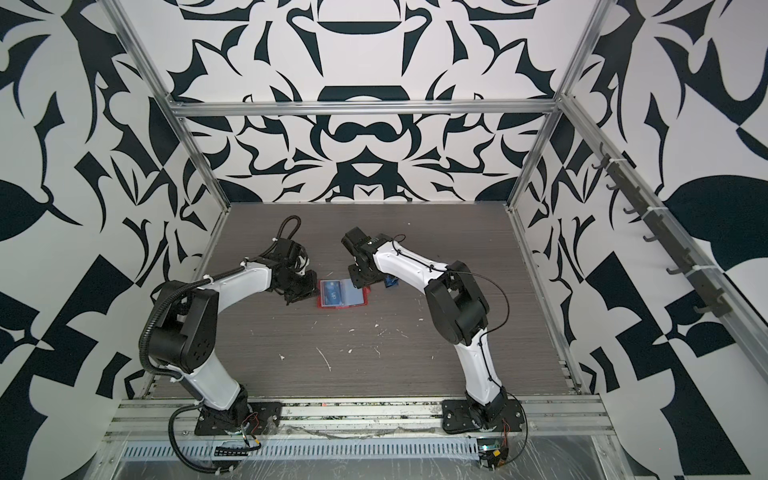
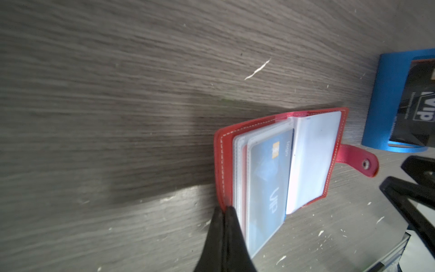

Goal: Put the credit cards into the card holder

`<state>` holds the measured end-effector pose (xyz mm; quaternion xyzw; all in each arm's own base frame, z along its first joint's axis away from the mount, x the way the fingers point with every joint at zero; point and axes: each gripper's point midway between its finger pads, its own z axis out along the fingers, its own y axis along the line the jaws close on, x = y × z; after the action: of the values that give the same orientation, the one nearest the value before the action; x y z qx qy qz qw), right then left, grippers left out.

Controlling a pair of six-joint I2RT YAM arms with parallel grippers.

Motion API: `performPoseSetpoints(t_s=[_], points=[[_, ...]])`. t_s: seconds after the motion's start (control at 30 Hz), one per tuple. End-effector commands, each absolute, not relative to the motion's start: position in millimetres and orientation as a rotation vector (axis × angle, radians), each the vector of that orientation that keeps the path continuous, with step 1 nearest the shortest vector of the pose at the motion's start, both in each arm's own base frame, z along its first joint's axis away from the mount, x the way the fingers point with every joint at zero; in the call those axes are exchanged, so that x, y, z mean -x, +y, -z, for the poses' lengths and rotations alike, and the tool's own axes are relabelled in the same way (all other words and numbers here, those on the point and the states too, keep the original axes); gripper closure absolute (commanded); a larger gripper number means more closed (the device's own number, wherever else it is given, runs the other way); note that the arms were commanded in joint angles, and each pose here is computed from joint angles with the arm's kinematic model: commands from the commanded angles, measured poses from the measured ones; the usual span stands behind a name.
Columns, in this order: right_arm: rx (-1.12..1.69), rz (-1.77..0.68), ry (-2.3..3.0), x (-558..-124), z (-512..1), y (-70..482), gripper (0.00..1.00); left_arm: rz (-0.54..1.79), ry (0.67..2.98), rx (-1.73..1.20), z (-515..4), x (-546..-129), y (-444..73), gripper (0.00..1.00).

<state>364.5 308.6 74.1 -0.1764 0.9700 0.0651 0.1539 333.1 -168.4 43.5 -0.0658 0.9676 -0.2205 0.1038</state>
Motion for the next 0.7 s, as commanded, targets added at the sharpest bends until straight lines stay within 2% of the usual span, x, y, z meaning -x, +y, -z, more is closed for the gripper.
performPoseSetpoints(t_s=[0.0,0.23,0.5,0.67], points=[[0.52,-0.18,2.764,-367.9,-82.3,312.5,0.58,0.64,2.831,0.169,-61.4,-335.8,-167.5,1.0],[0.528,-0.173,2.794,-371.0,-67.0,317.6,0.6,0.634,2.836,0.162,-63.5,-334.6,-166.8,1.0],[0.529,-0.216,2.809,-366.3,-61.7,321.2,0.88,0.498,2.85,0.146,-67.8,-336.2,-157.4,1.0],[0.502,-0.295,2.774,-366.5,-69.7,324.2,0.93,0.39,2.854,0.101,-75.1,-338.2,-157.5,1.0]])
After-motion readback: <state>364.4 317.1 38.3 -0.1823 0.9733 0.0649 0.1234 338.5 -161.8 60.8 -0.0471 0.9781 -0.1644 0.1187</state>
